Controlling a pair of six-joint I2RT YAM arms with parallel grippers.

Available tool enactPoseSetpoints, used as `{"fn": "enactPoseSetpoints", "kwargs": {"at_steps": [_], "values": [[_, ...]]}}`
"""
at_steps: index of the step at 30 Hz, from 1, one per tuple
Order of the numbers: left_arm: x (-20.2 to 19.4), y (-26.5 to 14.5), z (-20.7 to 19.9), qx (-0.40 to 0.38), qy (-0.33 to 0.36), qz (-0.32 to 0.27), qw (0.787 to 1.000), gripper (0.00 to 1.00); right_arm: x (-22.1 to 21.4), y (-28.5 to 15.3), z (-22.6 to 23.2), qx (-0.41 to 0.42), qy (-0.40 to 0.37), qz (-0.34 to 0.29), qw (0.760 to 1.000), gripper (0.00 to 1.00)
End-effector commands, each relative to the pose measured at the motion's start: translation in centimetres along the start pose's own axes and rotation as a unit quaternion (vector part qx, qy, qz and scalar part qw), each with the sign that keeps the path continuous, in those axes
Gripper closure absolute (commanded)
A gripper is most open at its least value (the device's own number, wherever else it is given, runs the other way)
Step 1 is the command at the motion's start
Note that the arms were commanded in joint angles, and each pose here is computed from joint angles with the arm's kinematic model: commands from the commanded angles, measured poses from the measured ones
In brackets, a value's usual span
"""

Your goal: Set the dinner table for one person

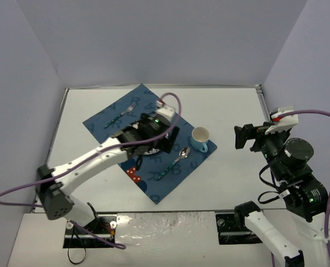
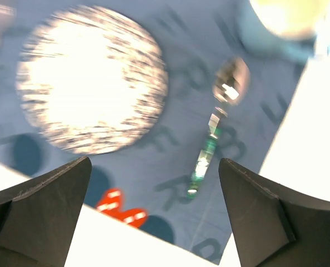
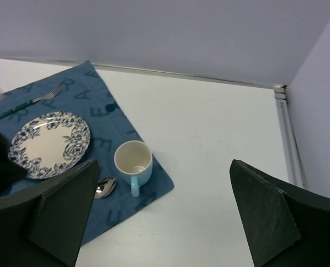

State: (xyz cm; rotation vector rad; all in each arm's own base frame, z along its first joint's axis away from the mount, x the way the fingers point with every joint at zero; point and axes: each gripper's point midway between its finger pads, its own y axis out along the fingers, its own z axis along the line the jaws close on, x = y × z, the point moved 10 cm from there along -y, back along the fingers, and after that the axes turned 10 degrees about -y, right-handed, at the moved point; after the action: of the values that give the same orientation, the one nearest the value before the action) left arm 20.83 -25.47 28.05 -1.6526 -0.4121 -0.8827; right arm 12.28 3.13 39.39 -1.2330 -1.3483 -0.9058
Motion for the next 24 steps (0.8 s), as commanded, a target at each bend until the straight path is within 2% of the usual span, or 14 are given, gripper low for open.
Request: {"fn": "enactPoseSetpoints", "kwargs": {"at_steps": [1, 7, 11, 16, 24], "values": [[2.6, -8.9, 7.6, 0.107, -0.087, -0.111, 0.984, 0.03, 2.3, 0.4, -1.5, -0.096, 0.021, -0.029, 0.995, 0.0], [-0.2, -16.5, 15.2, 0.208, -0.15, -0.18, 0.95, 0.03, 1.8, 0.3, -2.0, -0.132, 0.019, -0.021, 0.991, 0.0], [-2.6, -20.2, 17.6, 0.24, -0.168, -0.218, 0.931, 0.03, 1.3, -0.4, -2.2, -0.151, 0.023, -0.033, 0.988, 0.0], [-5.6, -21.9, 19.0, 0.263, -0.19, -0.222, 0.919, 0.03, 0.2, -0.7, -2.4, -0.178, 0.038, -0.031, 0.983, 0.0], [-9.0, -22.7, 20.1, 0.274, -0.21, -0.225, 0.911, 0.03, -0.4, -1.2, -2.2, -0.17, 0.057, -0.05, 0.983, 0.0]]}}
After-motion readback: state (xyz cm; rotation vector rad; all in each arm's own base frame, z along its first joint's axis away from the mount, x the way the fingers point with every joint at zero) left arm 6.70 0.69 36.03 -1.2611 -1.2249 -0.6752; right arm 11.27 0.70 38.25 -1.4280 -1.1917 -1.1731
